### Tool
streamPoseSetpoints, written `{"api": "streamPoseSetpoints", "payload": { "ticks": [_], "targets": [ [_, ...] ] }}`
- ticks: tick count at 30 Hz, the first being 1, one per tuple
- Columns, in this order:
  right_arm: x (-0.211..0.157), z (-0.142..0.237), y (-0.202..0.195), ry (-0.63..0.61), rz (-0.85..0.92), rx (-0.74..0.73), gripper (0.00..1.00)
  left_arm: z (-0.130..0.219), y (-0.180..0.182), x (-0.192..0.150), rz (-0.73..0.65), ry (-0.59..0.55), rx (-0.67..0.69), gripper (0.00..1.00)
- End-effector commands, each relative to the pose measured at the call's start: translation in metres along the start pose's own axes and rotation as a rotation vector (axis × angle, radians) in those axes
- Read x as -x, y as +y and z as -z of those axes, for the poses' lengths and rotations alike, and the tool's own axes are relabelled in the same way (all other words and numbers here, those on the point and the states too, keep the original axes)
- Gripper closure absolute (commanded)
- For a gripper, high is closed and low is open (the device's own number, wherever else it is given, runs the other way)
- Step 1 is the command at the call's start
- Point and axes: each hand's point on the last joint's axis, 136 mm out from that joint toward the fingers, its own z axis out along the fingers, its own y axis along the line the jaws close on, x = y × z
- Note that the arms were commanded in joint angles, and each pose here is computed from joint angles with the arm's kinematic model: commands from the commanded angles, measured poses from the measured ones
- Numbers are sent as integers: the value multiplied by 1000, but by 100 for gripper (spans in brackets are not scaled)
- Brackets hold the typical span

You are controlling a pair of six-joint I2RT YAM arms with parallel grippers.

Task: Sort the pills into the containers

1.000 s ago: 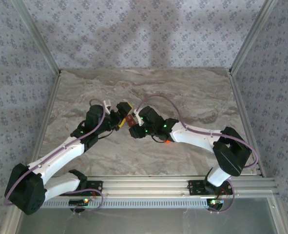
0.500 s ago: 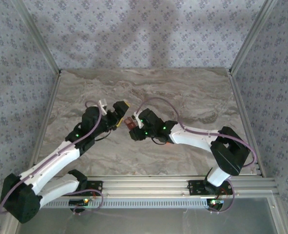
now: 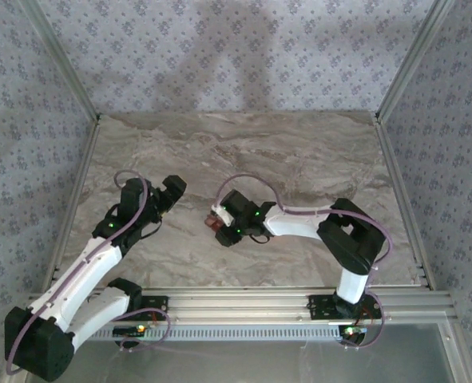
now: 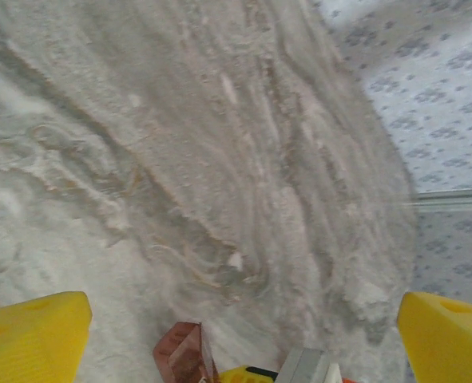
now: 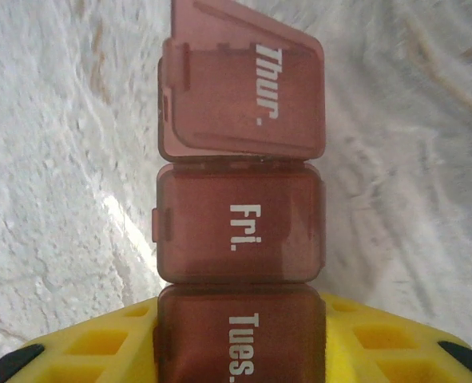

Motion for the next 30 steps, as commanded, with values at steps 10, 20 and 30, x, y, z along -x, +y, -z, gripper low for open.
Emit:
{"api": "streamPoseSetpoints", "payload": {
  "ticks": [10, 20, 30],
  "targets": [
    [-18, -9, -12, 99, 117, -123, 17, -2, 14, -12, -55, 65, 33, 2],
    [-41, 21, -57, 205, 46, -352, 14, -1, -2, -9, -90, 83, 10, 2],
    [-14, 34, -87, 158, -61, -401, 17, -2, 0, -11, -127, 108, 36, 2]
  ]
}}
